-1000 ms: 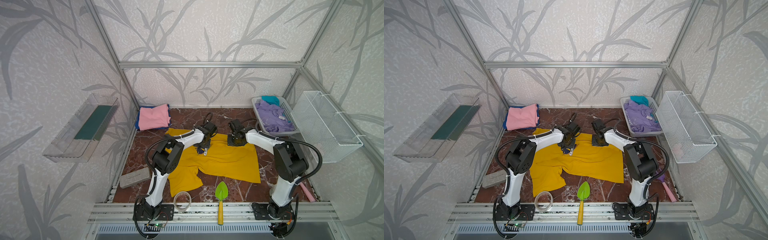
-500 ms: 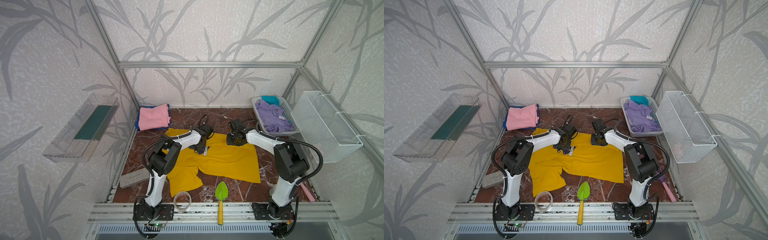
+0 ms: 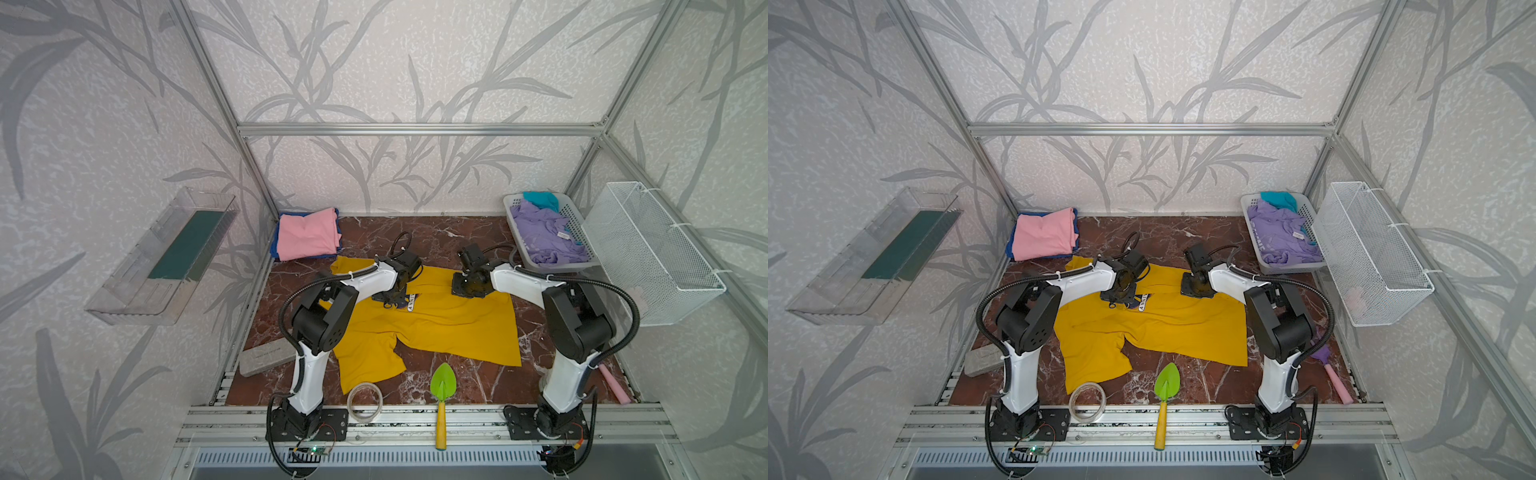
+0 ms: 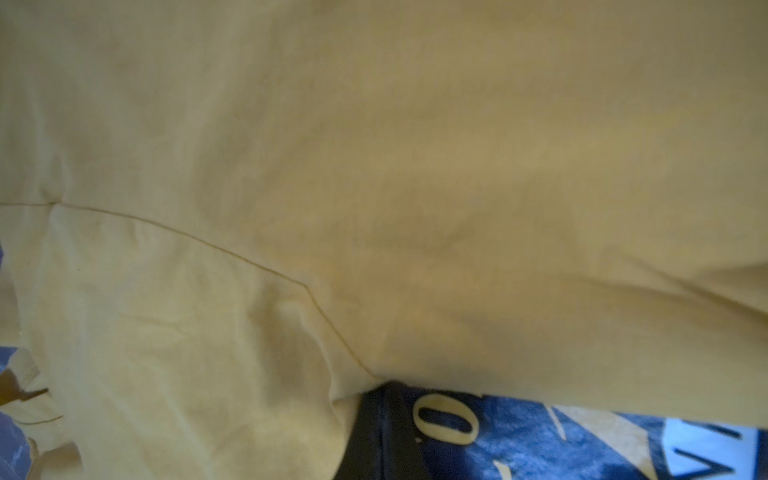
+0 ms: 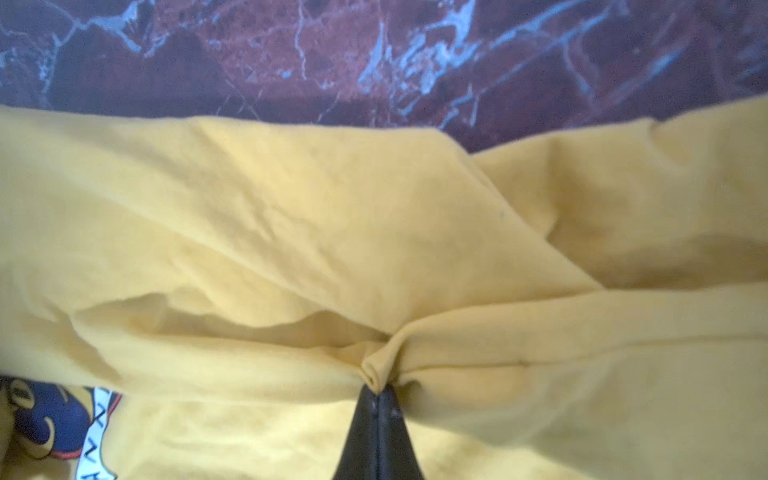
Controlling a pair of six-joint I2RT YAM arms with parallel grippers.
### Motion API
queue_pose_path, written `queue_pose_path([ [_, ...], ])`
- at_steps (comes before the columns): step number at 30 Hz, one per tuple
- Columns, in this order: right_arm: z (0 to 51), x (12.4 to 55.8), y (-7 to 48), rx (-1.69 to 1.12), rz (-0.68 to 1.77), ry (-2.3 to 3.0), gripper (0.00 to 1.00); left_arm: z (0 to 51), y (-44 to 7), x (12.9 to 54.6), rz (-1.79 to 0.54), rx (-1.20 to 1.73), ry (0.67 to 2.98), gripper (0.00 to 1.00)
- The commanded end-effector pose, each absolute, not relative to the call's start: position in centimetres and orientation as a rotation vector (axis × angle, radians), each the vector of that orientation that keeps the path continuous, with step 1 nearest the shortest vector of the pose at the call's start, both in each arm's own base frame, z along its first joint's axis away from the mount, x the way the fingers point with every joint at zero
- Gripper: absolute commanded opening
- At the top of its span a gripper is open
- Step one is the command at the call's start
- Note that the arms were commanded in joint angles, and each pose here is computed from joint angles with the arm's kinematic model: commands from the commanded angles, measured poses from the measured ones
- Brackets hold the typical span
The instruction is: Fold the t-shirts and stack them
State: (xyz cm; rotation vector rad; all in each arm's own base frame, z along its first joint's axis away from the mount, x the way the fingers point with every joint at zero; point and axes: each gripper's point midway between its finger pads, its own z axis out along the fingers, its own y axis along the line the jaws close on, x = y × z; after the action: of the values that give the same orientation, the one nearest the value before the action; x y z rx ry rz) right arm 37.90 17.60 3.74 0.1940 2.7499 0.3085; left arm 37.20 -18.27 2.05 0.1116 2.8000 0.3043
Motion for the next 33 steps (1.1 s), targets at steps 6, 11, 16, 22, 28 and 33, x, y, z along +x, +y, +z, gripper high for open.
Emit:
queue_pose_path([
  [6, 2.8, 33.6, 16.6, 0.349, 0.38, 2.724, 0.0, 2.5, -15.9, 36.3, 0.344, 0.029, 2.801, 0.0],
  [11, 0.6, 31.9, 16.8, 0.374, 0.423, 2.771, 0.17, 2.4, -13.2, 35.8, 0.39, -0.058, 2.812, 0.0],
  [16, 3.6, 32.9, 16.1, 0.319, 0.399, 2.708, 0.51, 2.7, -11.4, 35.7, 0.412, -0.118, 2.803, 0.0],
  [22, 9.1, 34.3, 10.8, 0.377, 0.25, 2.584, 0.51, 3.0, -11.7, 36.1, 0.377, -0.128, 2.799, 0.0],
  [28, 10.4, 36.4, 7.7, 0.473, 0.192, 2.546, 0.62, 2.8, -11.9, 36.1, 0.368, -0.123, 2.804, 0.0],
  [33, 8.7, 38.2, 7.5, 0.541, 0.233, 2.581, 0.65, 2.8, -11.9, 36.0, 0.362, -0.127, 2.807, 0.0],
])
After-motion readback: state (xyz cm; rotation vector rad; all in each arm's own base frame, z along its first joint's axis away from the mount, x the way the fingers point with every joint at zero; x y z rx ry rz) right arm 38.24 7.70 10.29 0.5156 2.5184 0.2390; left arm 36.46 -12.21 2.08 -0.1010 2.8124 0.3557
